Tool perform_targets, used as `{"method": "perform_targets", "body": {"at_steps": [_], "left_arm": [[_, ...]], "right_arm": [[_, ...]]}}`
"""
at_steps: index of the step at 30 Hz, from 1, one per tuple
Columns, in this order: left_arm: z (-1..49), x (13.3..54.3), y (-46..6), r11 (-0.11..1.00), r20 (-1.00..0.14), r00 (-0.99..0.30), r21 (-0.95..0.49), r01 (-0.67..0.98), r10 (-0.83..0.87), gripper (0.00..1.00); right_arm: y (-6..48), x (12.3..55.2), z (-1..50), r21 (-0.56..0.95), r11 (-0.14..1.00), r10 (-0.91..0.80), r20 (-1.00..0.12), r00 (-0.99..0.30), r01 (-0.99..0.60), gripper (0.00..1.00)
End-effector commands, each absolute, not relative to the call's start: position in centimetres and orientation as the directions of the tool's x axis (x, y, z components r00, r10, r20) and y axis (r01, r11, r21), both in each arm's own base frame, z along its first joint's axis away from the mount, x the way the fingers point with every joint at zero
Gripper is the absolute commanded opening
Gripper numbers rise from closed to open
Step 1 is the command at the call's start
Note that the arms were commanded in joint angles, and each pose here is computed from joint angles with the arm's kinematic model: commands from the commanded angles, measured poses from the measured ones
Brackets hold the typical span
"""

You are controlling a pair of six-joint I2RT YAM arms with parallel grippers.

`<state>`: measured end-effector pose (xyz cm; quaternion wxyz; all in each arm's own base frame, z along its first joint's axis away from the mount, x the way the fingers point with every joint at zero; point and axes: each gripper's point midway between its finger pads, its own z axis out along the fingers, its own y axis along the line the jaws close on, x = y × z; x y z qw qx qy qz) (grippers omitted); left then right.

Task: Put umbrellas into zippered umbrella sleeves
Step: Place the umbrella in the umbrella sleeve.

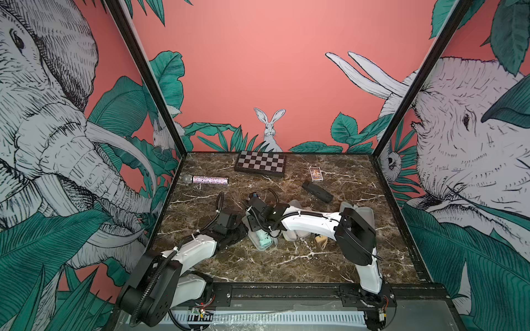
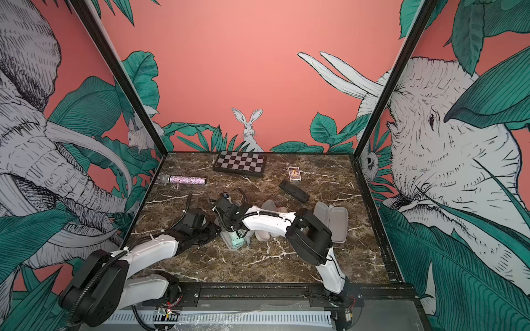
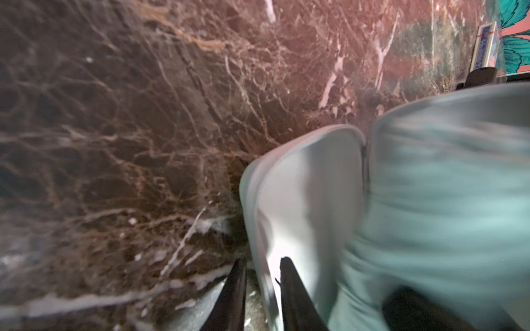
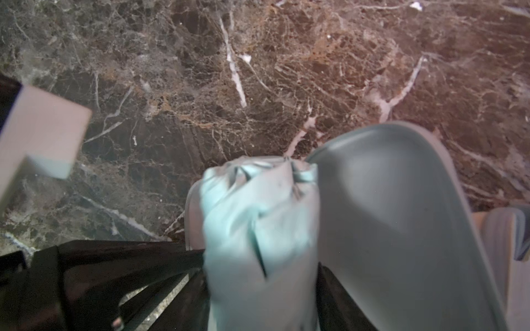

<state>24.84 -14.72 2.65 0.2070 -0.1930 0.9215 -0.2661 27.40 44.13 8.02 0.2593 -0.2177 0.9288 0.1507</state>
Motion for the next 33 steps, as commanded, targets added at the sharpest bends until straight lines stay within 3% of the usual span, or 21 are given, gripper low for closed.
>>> {"method": "perform_targets", "body": {"at_steps": [1,6,12,17,23,27,33], "left_arm": [[2.8,24.9,-14.4,0.778,-0.293,-0.829,-0.579,-0.243,-0.477,0.22],[2.6,24.7,-14.1,0.771,-0.288,-0.825,-0.585,-0.251,-0.487,0.18],[2.8,24.5,-14.0,0.759,-0.287,-0.818,-0.6,-0.253,-0.499,0.18],[2.8,24.7,-14.2,0.753,-0.287,-0.818,-0.611,-0.244,-0.498,0.17],[2.2,24.8,-14.2,0.747,-0.281,-0.812,-0.612,-0.259,-0.511,0.17],[1.9,24.7,-14.2,0.735,-0.263,-0.811,-0.621,-0.272,-0.522,0.17],[1.5,24.8,-14.5,0.7,-0.241,-0.798,-0.653,-0.289,-0.553,0.16]], "right_arm": [[44.6,27.0,8.7,0.161,0.844,-0.359,-0.54,-0.761,-0.512,0.59],[44.9,26.5,9.3,0.168,0.827,-0.386,-0.524,-0.759,-0.536,0.62],[44.6,25.8,6.8,0.17,0.836,-0.403,-0.454,-0.795,-0.521,0.53],[44.0,24.7,5.2,0.161,0.836,-0.438,-0.38,-0.815,-0.524,0.58],[42.9,23.2,3.0,0.14,0.831,-0.49,-0.271,-0.829,-0.538,0.36],[42.3,24.3,5.7,0.071,0.812,-0.529,-0.33,-0.782,-0.579,0.35],[42.8,22.9,6.0,0.112,0.82,-0.509,-0.308,-0.804,-0.561,0.36]]}}
